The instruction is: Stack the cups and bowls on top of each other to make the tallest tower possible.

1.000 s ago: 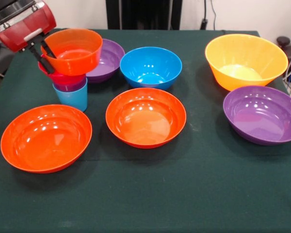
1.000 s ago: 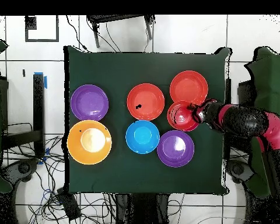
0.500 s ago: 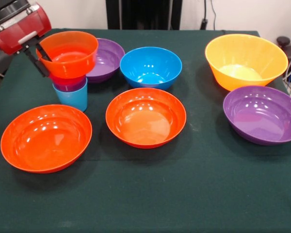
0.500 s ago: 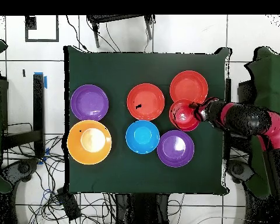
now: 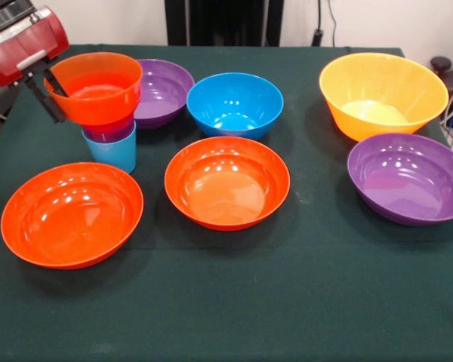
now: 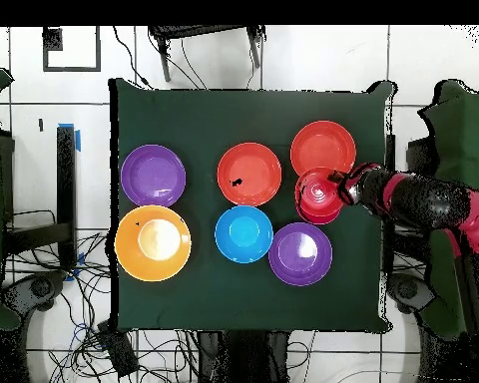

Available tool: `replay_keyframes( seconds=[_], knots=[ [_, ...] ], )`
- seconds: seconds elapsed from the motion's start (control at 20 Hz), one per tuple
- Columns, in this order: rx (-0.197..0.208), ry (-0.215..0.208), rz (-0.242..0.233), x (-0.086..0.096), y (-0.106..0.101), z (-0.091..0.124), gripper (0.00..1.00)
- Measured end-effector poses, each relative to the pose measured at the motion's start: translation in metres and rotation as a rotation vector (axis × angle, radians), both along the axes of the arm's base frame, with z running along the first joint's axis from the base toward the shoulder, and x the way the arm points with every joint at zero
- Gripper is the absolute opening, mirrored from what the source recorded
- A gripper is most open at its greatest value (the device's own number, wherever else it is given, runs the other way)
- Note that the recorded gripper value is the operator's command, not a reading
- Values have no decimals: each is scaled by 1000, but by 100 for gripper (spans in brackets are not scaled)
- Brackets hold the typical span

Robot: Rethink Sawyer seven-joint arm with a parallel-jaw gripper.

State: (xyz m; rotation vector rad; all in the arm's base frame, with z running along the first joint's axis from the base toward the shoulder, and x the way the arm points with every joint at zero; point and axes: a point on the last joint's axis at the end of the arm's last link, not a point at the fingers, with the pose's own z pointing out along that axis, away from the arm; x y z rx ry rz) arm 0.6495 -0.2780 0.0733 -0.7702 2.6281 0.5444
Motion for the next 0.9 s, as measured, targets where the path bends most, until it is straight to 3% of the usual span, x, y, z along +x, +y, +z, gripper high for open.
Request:
replay_keyframes(
  seconds=[0.3, 0.9],
  knots=[
    [-7, -12, 20, 1, -1, 0, 0],
    [-7, -12, 16, -1, -4, 0, 0]
  ],
)
